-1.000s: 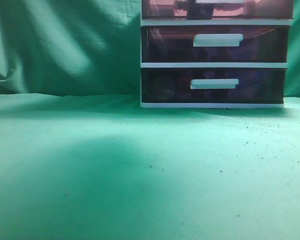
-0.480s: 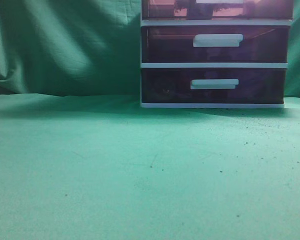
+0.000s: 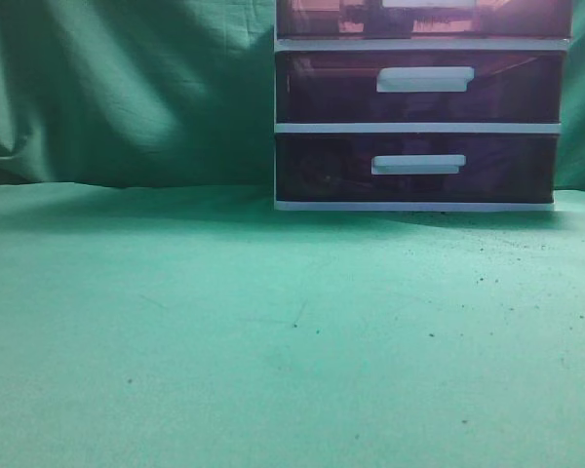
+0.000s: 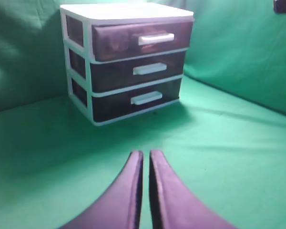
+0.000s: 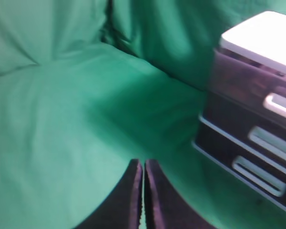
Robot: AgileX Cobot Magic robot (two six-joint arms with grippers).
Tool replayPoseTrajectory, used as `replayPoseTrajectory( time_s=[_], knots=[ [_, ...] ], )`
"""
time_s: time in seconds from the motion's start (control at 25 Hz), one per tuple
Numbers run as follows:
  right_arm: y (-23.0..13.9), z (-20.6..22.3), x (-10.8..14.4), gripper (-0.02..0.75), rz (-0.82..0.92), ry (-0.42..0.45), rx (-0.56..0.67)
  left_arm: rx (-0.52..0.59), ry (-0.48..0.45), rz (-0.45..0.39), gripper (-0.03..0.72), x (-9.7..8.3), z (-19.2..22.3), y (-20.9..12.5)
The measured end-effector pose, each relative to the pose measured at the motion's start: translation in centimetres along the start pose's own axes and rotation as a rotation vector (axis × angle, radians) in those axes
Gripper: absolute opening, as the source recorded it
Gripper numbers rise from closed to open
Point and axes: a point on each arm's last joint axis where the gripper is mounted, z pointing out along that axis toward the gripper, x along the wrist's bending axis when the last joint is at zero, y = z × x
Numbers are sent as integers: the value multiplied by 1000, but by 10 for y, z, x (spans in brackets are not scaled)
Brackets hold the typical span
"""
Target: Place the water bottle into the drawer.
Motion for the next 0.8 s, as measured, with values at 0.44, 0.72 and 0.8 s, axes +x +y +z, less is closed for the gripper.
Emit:
replayPoseTrajectory(
  time_s=[0.44, 0.72, 0.8],
  knots=[
    [-78, -41, 38, 0, 53, 161, -223, 4, -9, -85, 0, 2, -1, -44],
    [-122, -53, 47, 0, 70, 150, -275, 34, 6, -25, 0, 3, 15, -74],
    [-130, -51, 45, 0, 88, 121, -287, 65, 27, 25, 0, 5, 20, -86]
  ],
)
